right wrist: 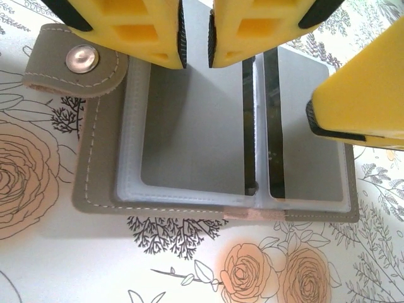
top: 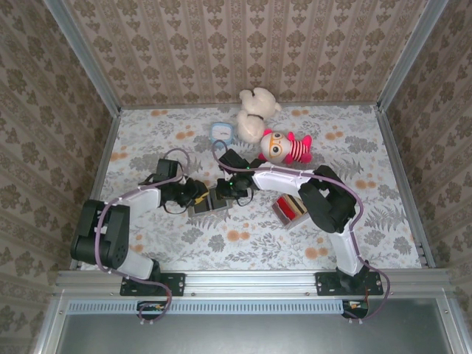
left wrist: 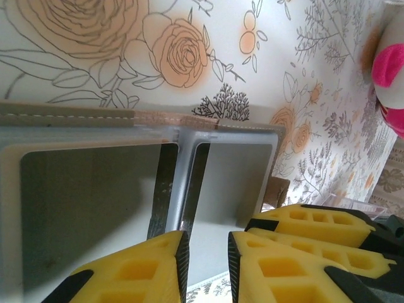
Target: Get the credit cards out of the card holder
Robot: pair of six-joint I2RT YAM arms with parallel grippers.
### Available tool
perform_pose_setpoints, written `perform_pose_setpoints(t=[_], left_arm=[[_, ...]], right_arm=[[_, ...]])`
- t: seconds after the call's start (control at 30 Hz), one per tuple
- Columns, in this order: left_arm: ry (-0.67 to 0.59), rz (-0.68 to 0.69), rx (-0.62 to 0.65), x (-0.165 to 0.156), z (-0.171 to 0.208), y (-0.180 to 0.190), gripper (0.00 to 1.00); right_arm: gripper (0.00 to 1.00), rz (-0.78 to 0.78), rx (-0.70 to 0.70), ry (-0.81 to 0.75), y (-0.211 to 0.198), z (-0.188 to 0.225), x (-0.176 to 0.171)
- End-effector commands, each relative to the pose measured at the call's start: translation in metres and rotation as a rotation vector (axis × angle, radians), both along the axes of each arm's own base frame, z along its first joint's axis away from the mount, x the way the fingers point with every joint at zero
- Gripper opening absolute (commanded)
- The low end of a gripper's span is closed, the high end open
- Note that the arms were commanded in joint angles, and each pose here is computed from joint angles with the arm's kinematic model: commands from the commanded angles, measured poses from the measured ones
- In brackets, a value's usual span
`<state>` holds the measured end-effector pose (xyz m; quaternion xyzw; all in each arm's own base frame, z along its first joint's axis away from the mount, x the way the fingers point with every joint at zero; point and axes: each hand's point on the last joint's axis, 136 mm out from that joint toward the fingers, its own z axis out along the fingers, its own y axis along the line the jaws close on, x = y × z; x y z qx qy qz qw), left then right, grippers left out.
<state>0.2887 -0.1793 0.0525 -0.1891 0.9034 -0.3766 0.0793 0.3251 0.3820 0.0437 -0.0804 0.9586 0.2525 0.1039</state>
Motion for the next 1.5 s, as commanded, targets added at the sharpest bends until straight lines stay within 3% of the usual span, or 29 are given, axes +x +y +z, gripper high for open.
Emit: perform_pose_setpoints(t=[0.0,0.47,0.8,1.07,1.27,1.47], left_arm=[[-0.008,-0.063,-0.015,-0.001,-0.002,-0.01,0.25],[0.052,-0.145,0.055,-0.008,-0.027,-0.007,0.26],[0.1,-0.155,0.054,-0.012,-0.042,-0.008,0.25],[0.089,-0.162,0.065,-0.013,-0.041,-0.006,0.25],[0.071,-0.148,0.187,-0.015,-0.036,0.013,0.25],[0.043,-0.182,0.153,-0.012,-0.03,0.003,0.25]], right_arm=[[0.2,-0.022,-0.033,0.011,-0.006,-0.002,0.0],[0.19,-0.036,-0.115,0.053,-0.015,-0.034,-0.001],[0.19,-0.031,-0.075,0.093,-0.01,-0.041,-0.006],[0.19,-0.033,-0.048,0.097,-0.008,-0.039,-0.005],[0.19,-0.043,-0.054,0.046,-0.017,-0.021,0.002],[0.18,-0.056,-0.015,-0.004,-0.018,0.001,0.012]])
